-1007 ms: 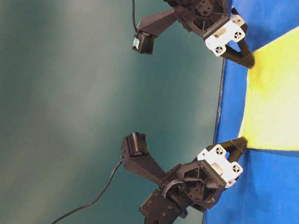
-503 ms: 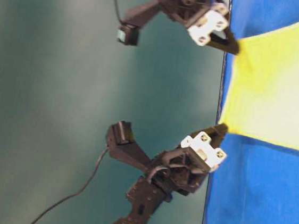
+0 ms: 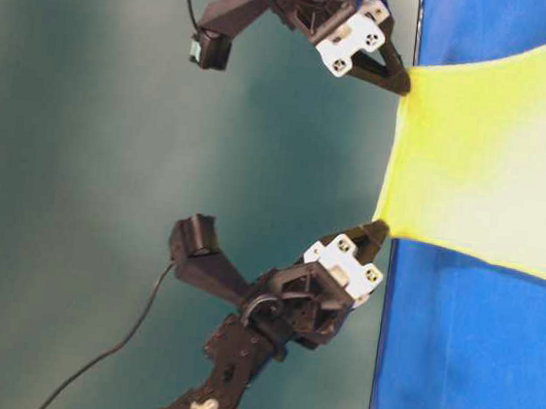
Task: Fold the yellow towel.
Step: 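Fold the top half down onto the bottom half with both grippers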
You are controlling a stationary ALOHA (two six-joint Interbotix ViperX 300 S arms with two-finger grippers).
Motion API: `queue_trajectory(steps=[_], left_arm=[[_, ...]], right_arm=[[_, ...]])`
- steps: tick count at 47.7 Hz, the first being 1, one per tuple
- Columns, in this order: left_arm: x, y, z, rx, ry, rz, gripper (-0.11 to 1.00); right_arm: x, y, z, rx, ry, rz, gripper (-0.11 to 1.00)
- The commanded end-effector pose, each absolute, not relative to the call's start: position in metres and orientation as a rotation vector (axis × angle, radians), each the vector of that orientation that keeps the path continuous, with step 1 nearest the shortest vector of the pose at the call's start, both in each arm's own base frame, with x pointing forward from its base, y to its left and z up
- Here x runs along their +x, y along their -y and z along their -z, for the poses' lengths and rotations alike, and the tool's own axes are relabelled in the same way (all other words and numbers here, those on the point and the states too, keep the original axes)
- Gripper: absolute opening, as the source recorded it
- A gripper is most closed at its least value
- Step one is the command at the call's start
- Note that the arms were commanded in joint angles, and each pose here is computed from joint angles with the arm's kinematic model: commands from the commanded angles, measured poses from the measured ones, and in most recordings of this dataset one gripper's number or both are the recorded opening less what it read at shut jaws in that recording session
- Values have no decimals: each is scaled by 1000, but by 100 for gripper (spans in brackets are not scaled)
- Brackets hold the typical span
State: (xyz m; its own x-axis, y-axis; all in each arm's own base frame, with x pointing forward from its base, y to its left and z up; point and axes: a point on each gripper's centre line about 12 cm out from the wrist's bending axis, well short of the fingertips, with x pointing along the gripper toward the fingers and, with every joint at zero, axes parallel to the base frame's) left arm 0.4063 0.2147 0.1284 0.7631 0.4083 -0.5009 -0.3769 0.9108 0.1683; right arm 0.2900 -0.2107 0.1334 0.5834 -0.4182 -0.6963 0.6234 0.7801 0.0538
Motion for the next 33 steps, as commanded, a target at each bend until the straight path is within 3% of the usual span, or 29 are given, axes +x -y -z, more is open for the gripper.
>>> queue_trajectory(steps=[1,15,33], left_arm=[[407,-203,-157,78,-506,-410,3],[399,-136,-172,93,-492,-286,3],[397,-36,-153,85,-572,-59,3]], right_arm=[[292,204,-151,287,-679,604,5],[293,152,-171,258,-658,500,5],[305,69,-158,280,-742,320,5]])
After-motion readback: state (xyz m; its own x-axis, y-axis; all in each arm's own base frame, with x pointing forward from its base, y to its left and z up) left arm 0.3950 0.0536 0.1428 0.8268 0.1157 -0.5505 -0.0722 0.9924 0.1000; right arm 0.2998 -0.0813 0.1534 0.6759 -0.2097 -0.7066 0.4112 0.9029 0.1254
